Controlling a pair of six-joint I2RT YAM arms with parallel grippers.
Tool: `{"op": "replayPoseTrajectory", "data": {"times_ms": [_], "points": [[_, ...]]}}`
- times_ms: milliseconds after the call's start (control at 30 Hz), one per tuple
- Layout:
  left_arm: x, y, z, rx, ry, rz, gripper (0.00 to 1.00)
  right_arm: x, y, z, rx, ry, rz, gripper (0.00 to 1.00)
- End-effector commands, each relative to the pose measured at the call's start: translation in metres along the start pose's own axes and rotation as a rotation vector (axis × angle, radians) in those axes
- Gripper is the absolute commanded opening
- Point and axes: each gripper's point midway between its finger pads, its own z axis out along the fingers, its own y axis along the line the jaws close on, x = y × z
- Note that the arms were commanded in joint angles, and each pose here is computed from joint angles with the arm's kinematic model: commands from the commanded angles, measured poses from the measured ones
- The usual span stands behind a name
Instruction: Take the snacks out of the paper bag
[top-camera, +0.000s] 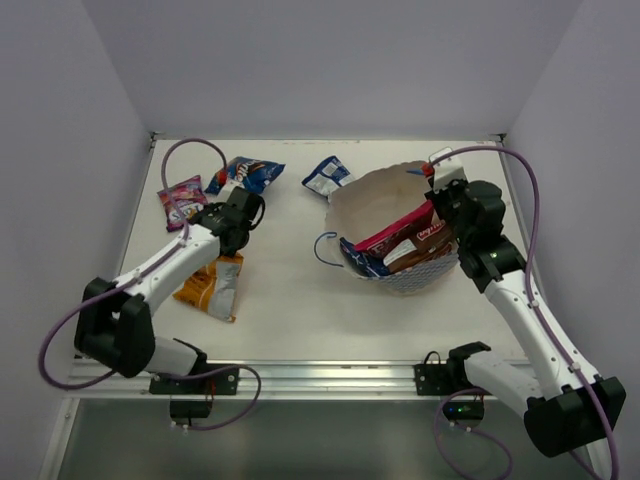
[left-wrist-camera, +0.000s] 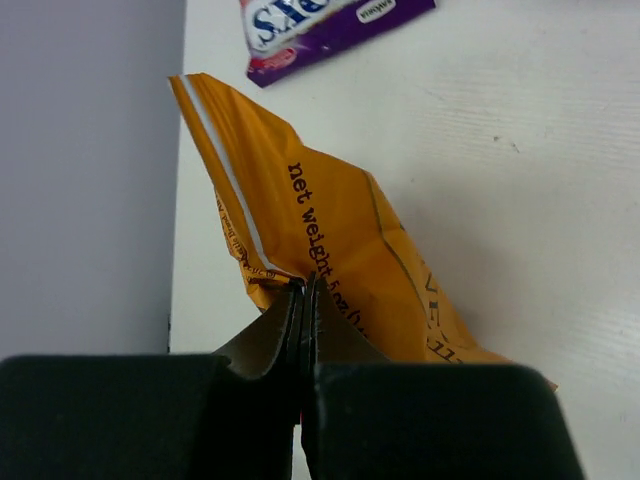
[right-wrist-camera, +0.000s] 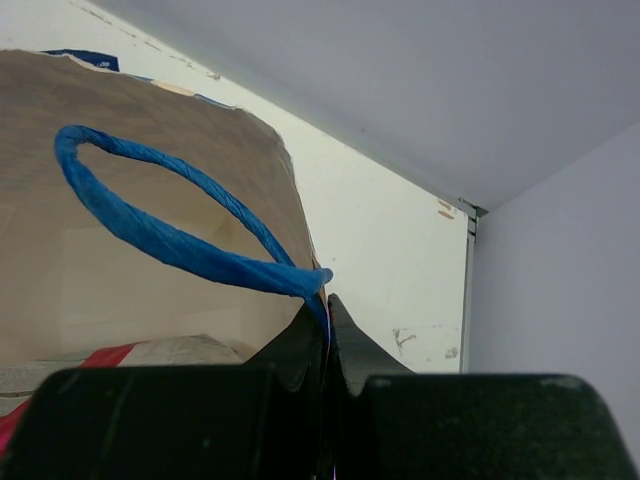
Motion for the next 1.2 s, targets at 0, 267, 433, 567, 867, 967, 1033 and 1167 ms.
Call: {"op": "replayPoseTrajectory", "data": {"times_ms": [0, 267, 433, 567, 867, 967, 1033, 1167], "points": [[-0.012, -0.028, 0.031, 0.013, -0.011, -0.129, 0.00, -0.034, -0.011, -0.009, 0.032, -0.143, 0.038, 0.00], [-0.103, -0.056, -0.031, 0.402, -0.194, -0.334, 0.73, -0.040, -0.012, -0.013, 0.030, -0.161, 0.026, 0.00], [-0.176, -0.054, -0.133, 0.795, -0.423, -0.380, 0.98, -0.046, -0.017, -0.012, 0.040, -0.163, 0.014, 0.00], [-0.192, -0.083, -0.227, 1.070, -0.585, -0.212, 0.98, -0.050, -0.018, -0.014, 0.033, -0.167, 0.006, 0.00], [-0.165, -0.176, -0.332, 1.393, -0.736, 0.084, 0.96, -0.052, -0.015, -0.017, 0.014, -0.169, 0.000, 0.00], [-0.162, -0.208, -0.339, 1.424, -0.739, 0.129, 0.96, -0.050, -0.013, -0.017, 0.005, -0.165, 0.004, 0.00], [-0.160, -0.229, -0.335, 1.423, -0.724, 0.152, 0.96, -0.050, -0.012, -0.018, 0.000, -0.167, 0.009, 0.00], [-0.158, -0.264, -0.330, 1.417, -0.693, 0.196, 0.95, -0.048, -0.011, -0.019, -0.002, -0.163, 0.009, 0.00]]}}
